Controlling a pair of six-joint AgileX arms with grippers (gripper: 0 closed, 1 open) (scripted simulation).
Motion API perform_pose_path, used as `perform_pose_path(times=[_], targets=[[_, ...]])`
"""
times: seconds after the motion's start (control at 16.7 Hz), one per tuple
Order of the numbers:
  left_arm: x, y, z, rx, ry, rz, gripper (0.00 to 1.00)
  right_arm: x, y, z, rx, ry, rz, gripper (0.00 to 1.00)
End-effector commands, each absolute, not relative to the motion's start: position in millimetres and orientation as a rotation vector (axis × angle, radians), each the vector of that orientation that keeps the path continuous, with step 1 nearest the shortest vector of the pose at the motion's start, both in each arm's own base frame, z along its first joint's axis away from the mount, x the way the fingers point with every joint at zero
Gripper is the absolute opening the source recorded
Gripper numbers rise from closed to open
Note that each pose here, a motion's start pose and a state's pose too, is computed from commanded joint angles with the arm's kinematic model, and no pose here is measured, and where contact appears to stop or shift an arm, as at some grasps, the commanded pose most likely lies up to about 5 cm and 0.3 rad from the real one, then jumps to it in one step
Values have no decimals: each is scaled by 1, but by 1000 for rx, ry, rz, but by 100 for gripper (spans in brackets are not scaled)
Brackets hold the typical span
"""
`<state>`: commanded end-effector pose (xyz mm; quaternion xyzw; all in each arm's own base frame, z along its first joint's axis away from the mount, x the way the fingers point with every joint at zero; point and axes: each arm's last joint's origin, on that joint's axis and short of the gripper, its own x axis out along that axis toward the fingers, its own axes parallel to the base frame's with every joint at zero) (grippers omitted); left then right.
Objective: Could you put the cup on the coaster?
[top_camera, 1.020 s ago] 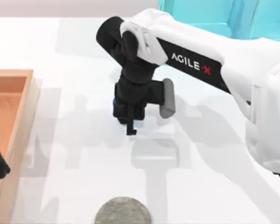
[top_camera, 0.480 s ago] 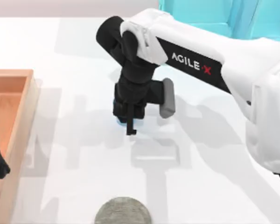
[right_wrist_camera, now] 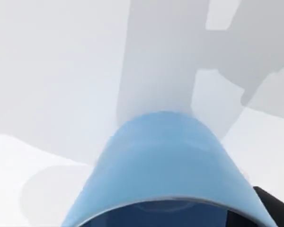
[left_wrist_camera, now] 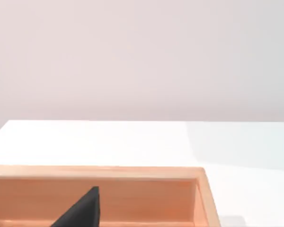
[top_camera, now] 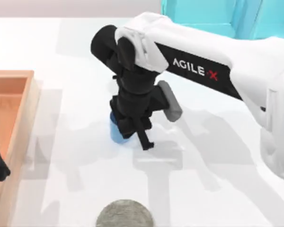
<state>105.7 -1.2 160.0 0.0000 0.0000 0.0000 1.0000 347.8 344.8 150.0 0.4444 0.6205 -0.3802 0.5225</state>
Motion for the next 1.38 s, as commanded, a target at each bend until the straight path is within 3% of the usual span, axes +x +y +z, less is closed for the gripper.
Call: perform_pose_path(times=[0.48,0.72,1.38], targets=[[106,-1,160,0,0,0,100,261,346,194,385,1685,-292,0],[106,-1,160,0,0,0,100,224,338,202,109,1733,-79,0],[106,-1,160,0,0,0,100,209,336,189,6,1753,-21,0]])
